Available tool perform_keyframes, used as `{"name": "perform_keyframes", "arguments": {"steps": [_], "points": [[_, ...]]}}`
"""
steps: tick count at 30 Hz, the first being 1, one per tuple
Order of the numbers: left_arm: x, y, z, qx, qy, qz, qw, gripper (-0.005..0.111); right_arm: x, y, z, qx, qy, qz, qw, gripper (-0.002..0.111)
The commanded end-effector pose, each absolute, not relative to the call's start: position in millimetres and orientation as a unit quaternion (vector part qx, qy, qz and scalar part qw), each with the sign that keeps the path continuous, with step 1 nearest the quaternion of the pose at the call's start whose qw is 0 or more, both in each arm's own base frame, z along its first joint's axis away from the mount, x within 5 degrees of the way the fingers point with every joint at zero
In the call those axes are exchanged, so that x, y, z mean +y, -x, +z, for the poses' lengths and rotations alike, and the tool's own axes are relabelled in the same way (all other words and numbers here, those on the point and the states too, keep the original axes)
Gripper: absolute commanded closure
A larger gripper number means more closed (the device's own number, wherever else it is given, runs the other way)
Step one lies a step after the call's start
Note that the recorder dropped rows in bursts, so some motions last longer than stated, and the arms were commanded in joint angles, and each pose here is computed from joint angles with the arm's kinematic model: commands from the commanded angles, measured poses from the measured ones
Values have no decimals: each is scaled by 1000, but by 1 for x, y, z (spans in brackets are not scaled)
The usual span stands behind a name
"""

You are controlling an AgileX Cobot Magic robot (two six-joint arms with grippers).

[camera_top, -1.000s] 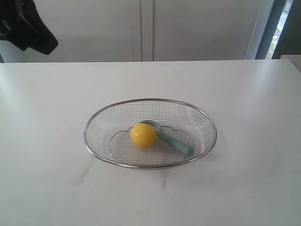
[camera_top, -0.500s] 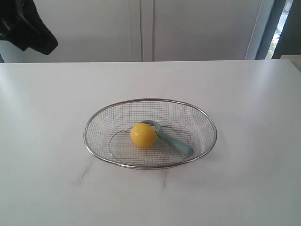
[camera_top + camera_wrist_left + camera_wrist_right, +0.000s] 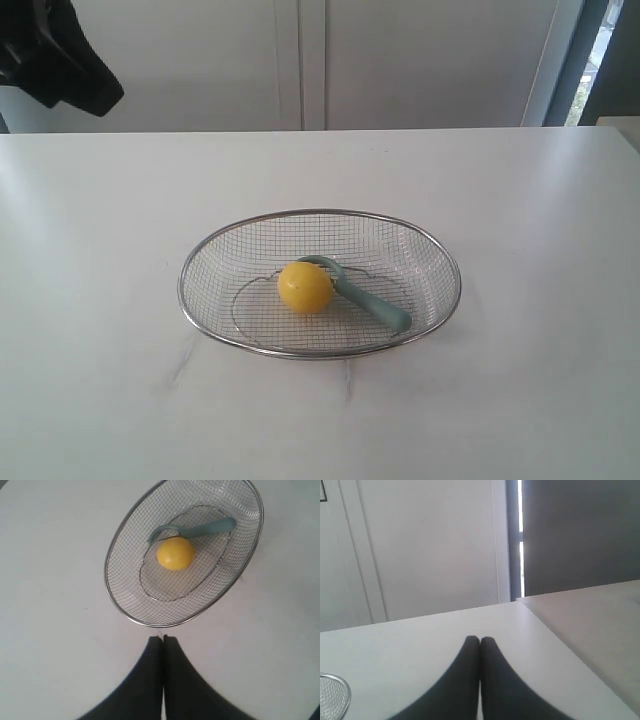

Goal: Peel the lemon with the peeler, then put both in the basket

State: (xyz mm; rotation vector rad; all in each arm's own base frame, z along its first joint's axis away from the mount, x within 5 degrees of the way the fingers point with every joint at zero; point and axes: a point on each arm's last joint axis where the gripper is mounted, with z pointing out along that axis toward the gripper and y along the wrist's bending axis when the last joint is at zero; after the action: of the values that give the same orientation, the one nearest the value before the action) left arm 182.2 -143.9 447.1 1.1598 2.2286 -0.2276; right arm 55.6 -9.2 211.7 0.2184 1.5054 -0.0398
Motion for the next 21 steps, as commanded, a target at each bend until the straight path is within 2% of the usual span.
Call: {"name": "perform_keyframes", "arguments": {"steps": [1,7,12,21], "points": [[-140,-177,448,847,-437,-84,290,107,-10,-55,210,684,-75,-51,724,108],[-140,-177,448,847,-437,-84,290,107,-12,-55,202,715,-68,-73,692,108],[-140,-177,448,847,-437,-84,290,107,-14,-52,184,782,-60,-95,613,108],[-140,-177,448,847,-437,-84,290,107,-14,-52,185,781,-31,-116,613,108]]}}
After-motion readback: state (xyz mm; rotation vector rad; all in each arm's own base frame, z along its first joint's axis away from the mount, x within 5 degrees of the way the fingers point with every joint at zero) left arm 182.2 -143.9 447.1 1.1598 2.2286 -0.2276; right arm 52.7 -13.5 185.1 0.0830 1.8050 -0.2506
